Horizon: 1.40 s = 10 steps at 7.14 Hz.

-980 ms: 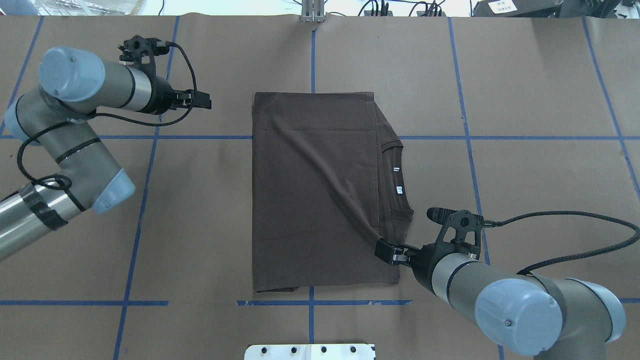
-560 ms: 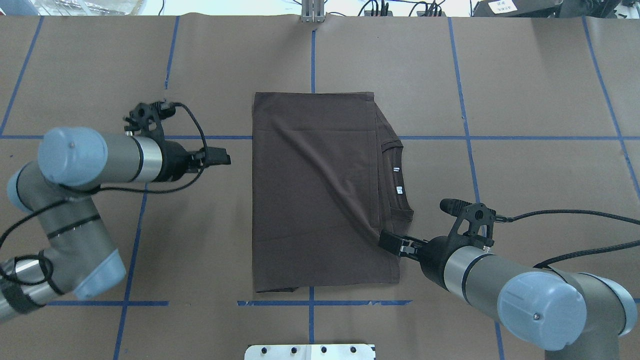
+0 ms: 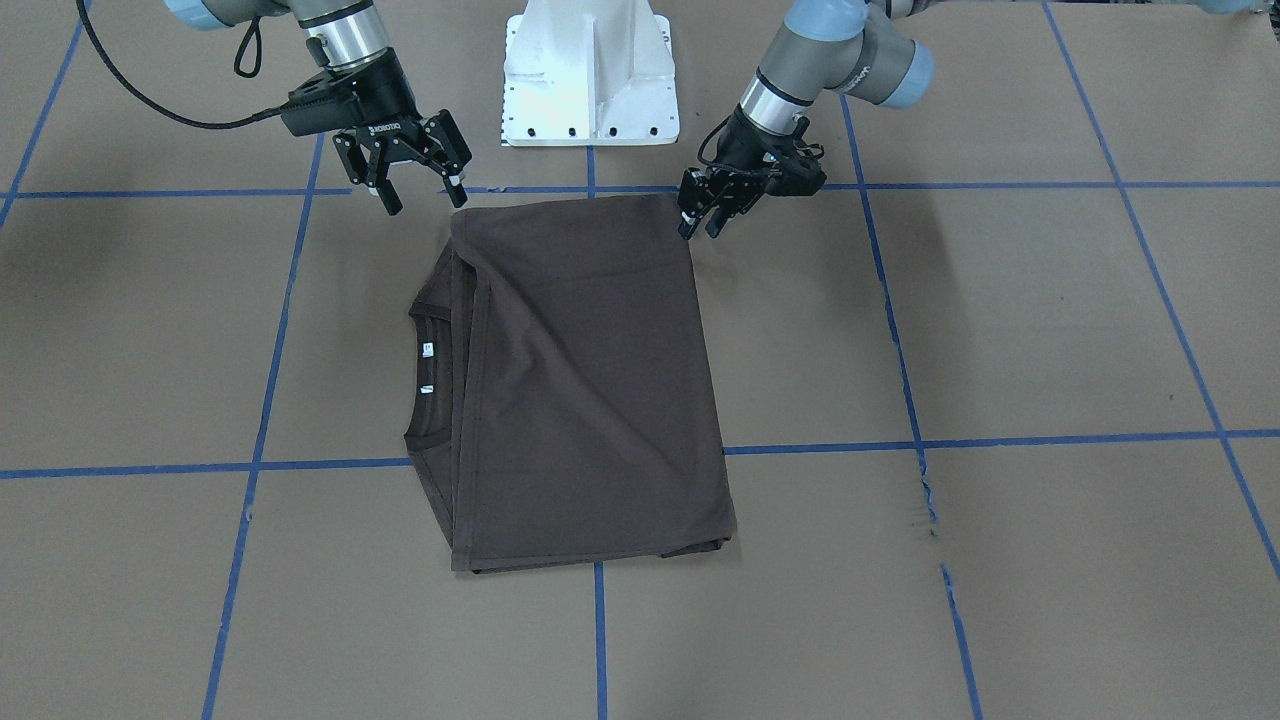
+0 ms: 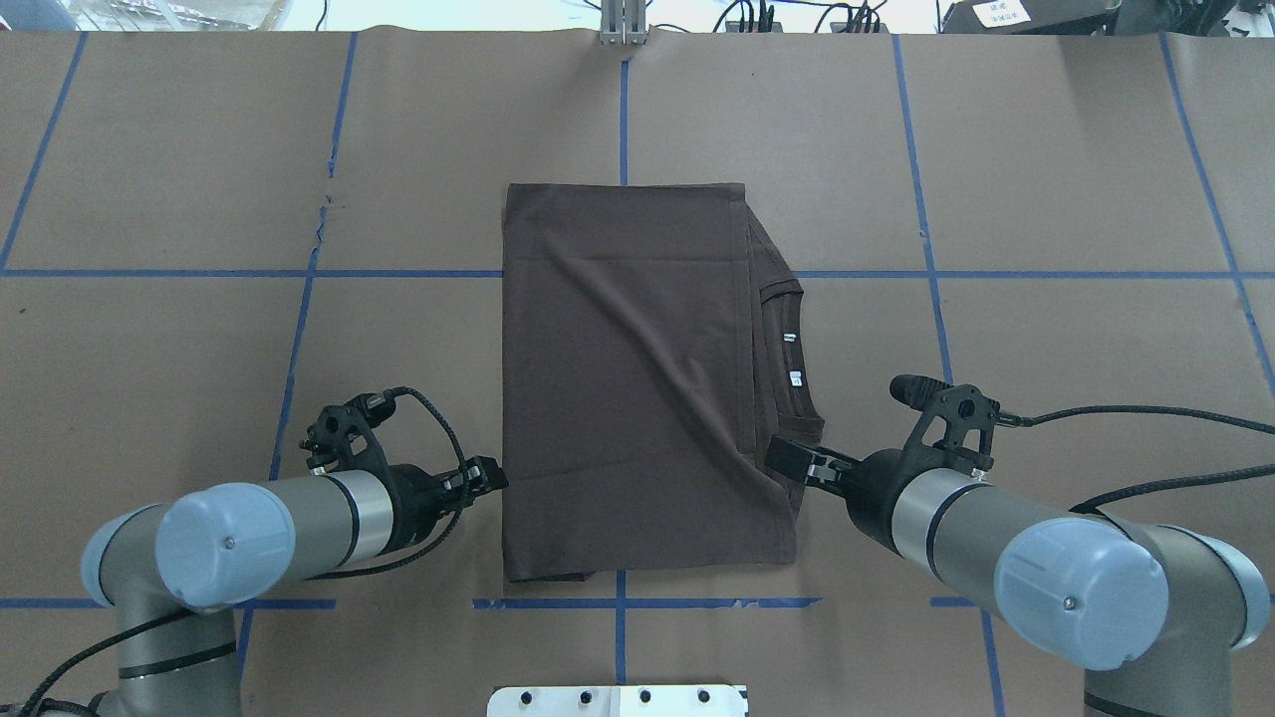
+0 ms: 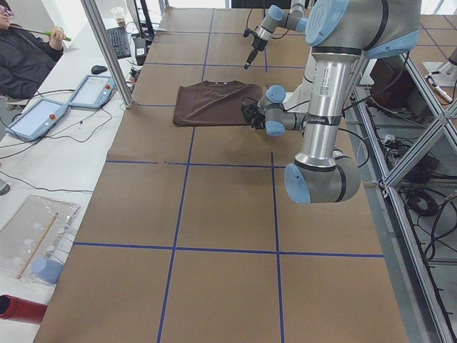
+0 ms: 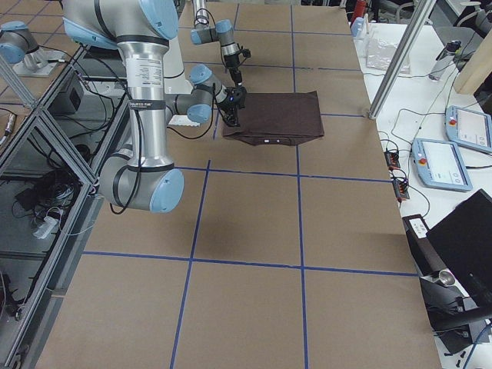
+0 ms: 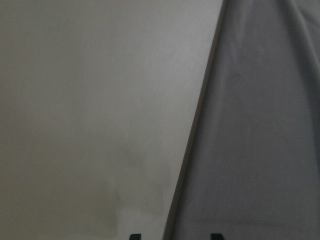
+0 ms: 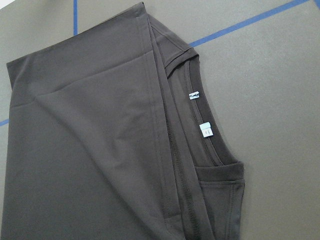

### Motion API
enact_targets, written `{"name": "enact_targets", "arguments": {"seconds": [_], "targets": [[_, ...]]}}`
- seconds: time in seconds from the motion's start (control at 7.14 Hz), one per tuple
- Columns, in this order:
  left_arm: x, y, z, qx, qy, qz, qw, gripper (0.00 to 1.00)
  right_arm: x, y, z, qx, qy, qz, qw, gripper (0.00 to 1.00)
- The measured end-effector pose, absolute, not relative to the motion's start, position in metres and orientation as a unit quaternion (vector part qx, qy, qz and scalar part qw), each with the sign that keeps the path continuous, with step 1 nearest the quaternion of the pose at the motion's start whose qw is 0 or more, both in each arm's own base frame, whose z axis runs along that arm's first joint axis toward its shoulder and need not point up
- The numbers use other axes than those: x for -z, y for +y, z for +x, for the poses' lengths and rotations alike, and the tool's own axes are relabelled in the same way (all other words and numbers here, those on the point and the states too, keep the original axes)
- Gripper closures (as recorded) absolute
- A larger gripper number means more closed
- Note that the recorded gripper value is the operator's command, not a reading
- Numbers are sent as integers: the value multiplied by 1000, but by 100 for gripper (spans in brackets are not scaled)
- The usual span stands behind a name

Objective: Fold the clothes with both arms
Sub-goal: 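Move the left gripper to the shirt edge nearest the robot, then grasp the near edge corners of the shirt with both grippers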

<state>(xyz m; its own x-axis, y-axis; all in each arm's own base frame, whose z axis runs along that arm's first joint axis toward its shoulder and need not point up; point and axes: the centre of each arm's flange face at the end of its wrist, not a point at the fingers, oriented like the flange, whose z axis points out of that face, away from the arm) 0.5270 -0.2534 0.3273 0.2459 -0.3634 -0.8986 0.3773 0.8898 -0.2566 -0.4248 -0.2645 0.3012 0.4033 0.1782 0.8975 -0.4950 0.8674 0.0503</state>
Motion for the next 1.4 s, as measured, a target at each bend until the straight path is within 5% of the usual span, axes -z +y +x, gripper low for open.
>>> {"name": "enact_targets", "arguments": {"seconds": [0.56,0.7,0.98,1.4], "targets": [[-314,-221,552,231,567,-7,791,48,-302,-265,-426,-206,-506,156,823,0],[-312,-220,554,231,568,-8,790,60,-303,-265,-426,-206,-505,156,823,0],[-308,-219,555,231,570,-9,789,100,-305,-265,-428,-207,-503,155,825,0],[-307,-219,555,231,571,-9,788,100,-312,-266,-435,-211,-498,152,827,2]]}}
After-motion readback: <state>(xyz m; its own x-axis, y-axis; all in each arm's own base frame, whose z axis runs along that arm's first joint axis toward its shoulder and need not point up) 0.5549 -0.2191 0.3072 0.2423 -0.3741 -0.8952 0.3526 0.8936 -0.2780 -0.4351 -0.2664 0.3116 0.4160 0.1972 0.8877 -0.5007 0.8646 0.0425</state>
